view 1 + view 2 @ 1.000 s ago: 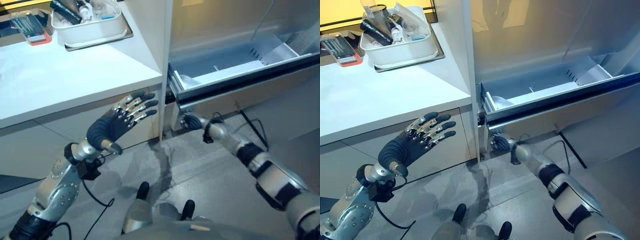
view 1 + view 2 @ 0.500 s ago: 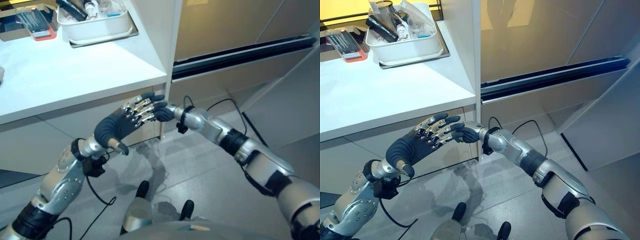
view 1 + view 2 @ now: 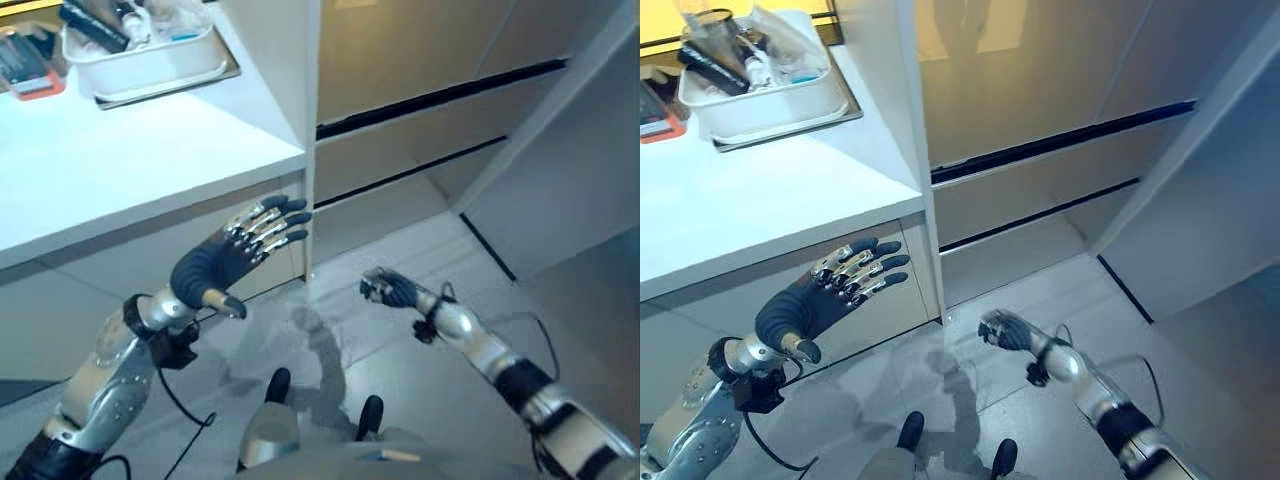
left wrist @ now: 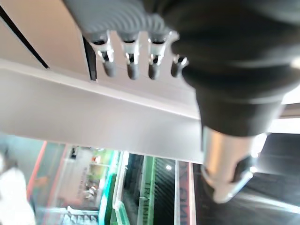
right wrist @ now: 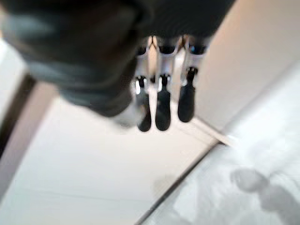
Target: Take the drinks into the refrigerator
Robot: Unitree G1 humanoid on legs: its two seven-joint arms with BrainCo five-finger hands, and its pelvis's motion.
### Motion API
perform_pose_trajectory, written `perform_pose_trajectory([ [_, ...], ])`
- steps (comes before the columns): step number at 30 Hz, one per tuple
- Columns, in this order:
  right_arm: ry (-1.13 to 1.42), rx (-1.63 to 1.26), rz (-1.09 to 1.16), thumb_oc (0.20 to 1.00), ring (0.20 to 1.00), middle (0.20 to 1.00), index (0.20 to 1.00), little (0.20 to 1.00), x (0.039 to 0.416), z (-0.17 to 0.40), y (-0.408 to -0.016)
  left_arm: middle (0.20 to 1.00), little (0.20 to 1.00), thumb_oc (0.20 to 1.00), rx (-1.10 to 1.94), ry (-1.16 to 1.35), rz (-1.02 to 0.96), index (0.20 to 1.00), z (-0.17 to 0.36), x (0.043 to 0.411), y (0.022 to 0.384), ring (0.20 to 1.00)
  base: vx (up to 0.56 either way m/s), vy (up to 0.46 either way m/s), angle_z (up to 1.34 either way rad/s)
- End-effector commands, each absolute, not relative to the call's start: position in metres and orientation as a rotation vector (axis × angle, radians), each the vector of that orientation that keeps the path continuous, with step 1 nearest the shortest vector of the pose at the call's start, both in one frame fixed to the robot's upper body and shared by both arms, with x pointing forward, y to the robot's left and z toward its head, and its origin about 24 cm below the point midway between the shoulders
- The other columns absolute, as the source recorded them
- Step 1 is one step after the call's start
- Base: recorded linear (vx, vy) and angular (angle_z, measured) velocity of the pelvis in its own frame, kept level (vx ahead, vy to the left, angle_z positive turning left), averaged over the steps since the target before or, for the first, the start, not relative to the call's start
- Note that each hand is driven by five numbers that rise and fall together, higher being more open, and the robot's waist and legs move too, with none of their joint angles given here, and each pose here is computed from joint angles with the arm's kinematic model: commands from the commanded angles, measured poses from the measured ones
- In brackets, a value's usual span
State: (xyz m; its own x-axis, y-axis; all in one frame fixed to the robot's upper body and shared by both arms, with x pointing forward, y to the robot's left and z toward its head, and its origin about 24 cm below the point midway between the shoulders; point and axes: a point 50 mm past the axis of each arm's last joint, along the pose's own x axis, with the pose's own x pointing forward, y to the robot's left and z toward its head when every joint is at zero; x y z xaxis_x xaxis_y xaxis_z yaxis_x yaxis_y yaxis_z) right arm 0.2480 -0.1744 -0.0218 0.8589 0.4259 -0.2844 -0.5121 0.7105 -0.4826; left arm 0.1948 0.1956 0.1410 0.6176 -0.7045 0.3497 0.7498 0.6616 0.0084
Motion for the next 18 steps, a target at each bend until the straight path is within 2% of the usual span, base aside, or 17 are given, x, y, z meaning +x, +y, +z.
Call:
perform_pose_trajectory([
  [1, 0.112, -0.392, 0.430, 1.000, 1.000, 1.000, 1.000, 1.000, 0.237, -0.014, -0.187, 1.000, 1.000, 1.000, -0.087, -0.336, -0.681, 1.000, 0.124, 0.195, 0.215, 1.000, 0.01, 0.035, -0.10],
  [5, 0.246, -0.323, 0.266, 1.000, 1.000, 1.000, 1.000, 1.000, 0.203, -0.036, -0.224, 1.000, 1.000, 1.000, -0.047, -0.096, -0.459, 1.000, 0.058, 0.187, 0.239, 1.000, 0.00, 0.023, -0.06],
  [6, 0.246, -0.324, 0.265, 1.000, 1.000, 1.000, 1.000, 1.000, 0.203, -0.036, -0.224, 1.000, 1.000, 1.000, -0.047, -0.096, -0.460, 1.000, 0.058, 0.188, 0.239, 1.000, -0.01, 0.027, -0.14],
  [12, 0.548, -0.375, 0.136, 1.000, 1.000, 1.000, 1.000, 1.000, 0.163, -0.087, -0.253, 1.000, 1.000, 1.000, 0.094, 0.368, -0.160, 1.000, -0.057, 0.160, 0.257, 1.000, -0.04, 0.023, -0.13],
  [16, 0.847, -0.325, 0.013, 1.000, 1.000, 1.000, 1.000, 1.000, 0.124, -0.129, -0.260, 1.000, 1.000, 1.000, 0.095, 0.850, 0.065, 1.000, -0.135, 0.108, 0.256, 1.000, -0.06, 0.013, -0.08],
  [18, 0.981, -0.310, -0.034, 1.000, 1.000, 1.000, 1.000, 1.000, 0.103, -0.143, -0.260, 1.000, 1.000, 1.000, 0.080, 1.118, 0.140, 1.000, -0.158, 0.063, 0.253, 1.000, 0.00, 0.008, -0.04],
])
